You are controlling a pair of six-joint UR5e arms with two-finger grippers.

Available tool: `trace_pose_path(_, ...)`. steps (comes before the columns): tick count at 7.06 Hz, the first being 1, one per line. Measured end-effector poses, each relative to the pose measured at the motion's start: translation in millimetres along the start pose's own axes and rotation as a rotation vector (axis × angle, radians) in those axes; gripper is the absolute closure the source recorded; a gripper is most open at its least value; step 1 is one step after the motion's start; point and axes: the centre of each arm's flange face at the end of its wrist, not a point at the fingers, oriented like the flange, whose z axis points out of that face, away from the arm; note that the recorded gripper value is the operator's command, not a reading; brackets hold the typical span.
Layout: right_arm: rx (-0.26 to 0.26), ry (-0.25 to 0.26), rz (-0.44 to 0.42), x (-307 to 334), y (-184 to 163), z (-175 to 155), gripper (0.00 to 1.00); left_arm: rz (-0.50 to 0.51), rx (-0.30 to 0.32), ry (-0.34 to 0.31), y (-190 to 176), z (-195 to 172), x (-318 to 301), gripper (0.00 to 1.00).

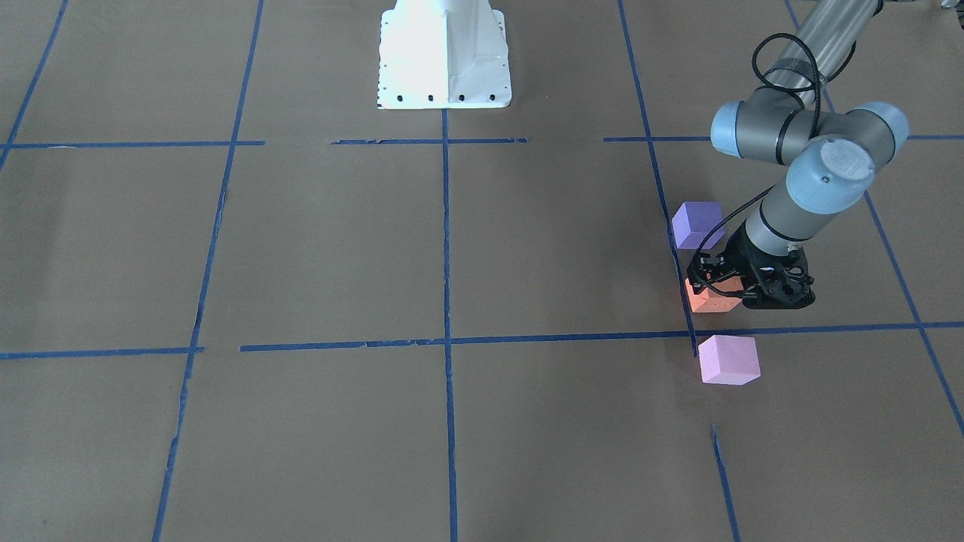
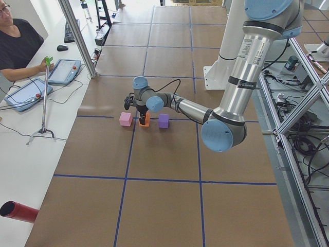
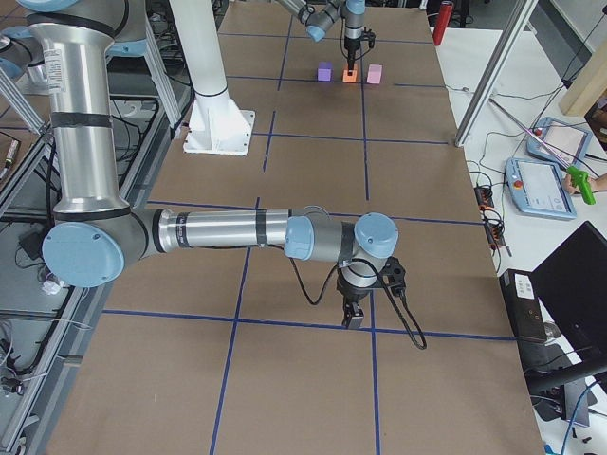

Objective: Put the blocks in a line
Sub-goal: 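Lower the orange cube between the pink and purple cubes, then open the left gripper and withdraw it from the cubes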

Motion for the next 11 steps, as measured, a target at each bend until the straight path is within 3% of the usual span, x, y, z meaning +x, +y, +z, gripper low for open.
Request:
trace_pose_path(4, 0.000, 0.000, 0.001, -0.1, 0.0, -0.1, 0.00, 0.009, -0.001, 0.006, 0.8, -3.8, 3.3, 0.00)
trace_pose_path(6, 0.000, 0.000, 0.001, 0.0, 0.0, 0.0, 0.00, 0.013, -0.004, 0.004, 4.0, -23.9, 13.7, 0.00)
trace_pose_path(9, 0.000, 0.000, 0.001, 0.0, 0.0, 0.0, 0.00, 0.073, 0.001, -0.051, -3.7, -91.5, 2.8, 0.00)
trace_pose_path(11, 0.000, 0.000, 0.001, 0.0, 0.0, 0.0, 0.00, 0.135, 0.055, -0.097, -25.1, -143.5, -73.7, 0.00)
